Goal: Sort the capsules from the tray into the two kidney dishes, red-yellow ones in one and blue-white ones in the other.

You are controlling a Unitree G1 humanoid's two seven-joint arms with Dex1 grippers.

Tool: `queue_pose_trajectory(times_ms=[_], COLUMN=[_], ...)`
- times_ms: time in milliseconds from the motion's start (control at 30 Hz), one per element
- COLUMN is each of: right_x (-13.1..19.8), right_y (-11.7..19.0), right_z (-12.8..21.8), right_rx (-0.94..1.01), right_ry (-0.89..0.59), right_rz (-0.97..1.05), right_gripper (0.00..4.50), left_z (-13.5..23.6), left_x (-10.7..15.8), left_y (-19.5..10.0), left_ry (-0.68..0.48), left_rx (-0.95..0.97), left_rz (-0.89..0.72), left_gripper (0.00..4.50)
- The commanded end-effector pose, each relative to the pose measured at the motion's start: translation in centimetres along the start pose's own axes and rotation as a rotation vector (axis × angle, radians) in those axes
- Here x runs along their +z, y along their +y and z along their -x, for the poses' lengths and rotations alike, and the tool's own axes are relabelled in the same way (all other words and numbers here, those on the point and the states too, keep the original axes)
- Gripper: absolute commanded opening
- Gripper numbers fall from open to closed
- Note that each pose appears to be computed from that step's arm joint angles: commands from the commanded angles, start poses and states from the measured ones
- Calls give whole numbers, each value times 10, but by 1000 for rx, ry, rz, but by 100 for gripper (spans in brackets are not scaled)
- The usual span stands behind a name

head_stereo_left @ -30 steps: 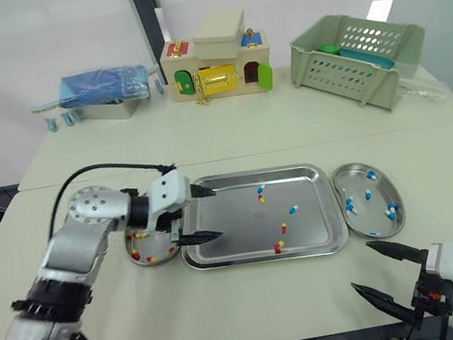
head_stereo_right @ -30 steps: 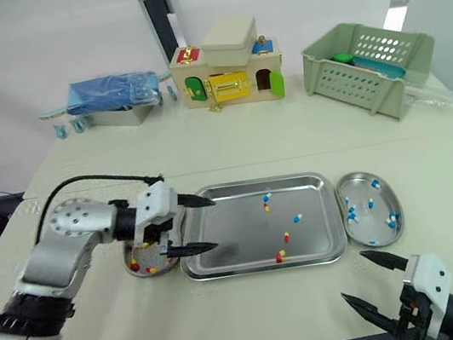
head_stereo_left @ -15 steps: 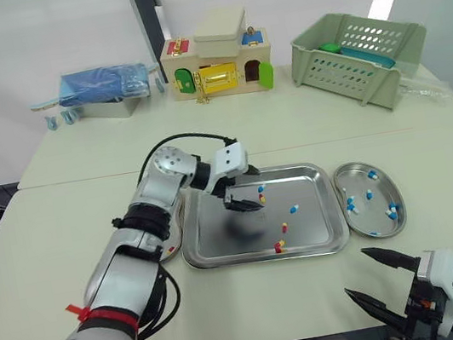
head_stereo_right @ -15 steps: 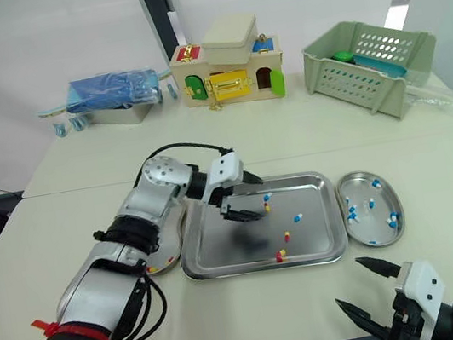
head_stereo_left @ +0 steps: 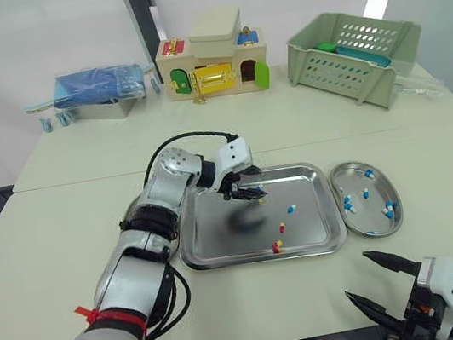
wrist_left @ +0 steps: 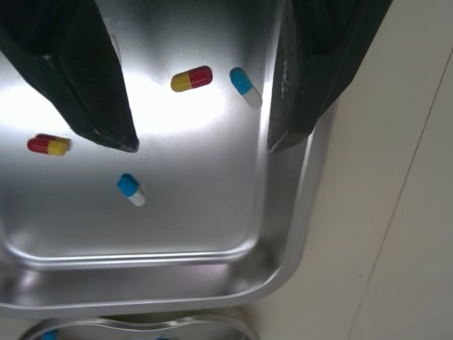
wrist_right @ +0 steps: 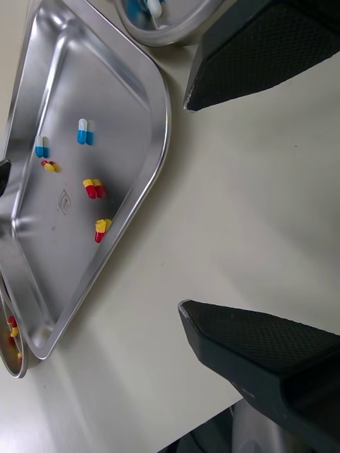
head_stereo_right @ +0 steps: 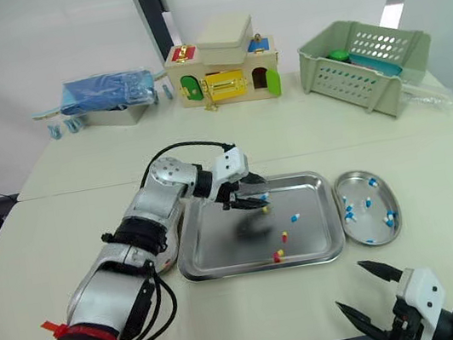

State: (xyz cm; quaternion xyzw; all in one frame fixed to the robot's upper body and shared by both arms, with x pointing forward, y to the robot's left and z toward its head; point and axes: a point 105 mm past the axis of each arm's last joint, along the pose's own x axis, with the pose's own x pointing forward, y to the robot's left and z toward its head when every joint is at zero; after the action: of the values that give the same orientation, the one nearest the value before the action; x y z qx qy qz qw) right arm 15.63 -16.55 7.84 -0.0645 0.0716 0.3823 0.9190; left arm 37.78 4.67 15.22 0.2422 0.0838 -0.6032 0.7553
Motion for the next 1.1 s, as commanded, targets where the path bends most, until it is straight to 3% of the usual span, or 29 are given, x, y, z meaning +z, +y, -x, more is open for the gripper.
queue_pose_trajectory(times_ms=[33, 167, 300, 600, 1100], right_x=[5, 3, 3, 11, 28], right_y=[5, 8, 3, 5, 11], right_z=[0, 1, 3, 6, 12], right_rx=[3, 14, 22, 36, 66], right_ry=[-25, -20, -12, 0, 44], right_rz=[22, 14, 23, 27, 12], right_gripper=[450, 450, 450, 450, 450], left_z=[5, 0, -4, -18, -41], left_x=[30, 35, 33, 10, -11], left_y=[-5, -25, -18, -25, -64], left_ry=[-92, -97, -93, 125, 291], left_rx=[158, 296, 549, 874, 858], left_rz=[97, 234, 354, 392, 587], left_gripper=[295, 295, 295, 295, 295])
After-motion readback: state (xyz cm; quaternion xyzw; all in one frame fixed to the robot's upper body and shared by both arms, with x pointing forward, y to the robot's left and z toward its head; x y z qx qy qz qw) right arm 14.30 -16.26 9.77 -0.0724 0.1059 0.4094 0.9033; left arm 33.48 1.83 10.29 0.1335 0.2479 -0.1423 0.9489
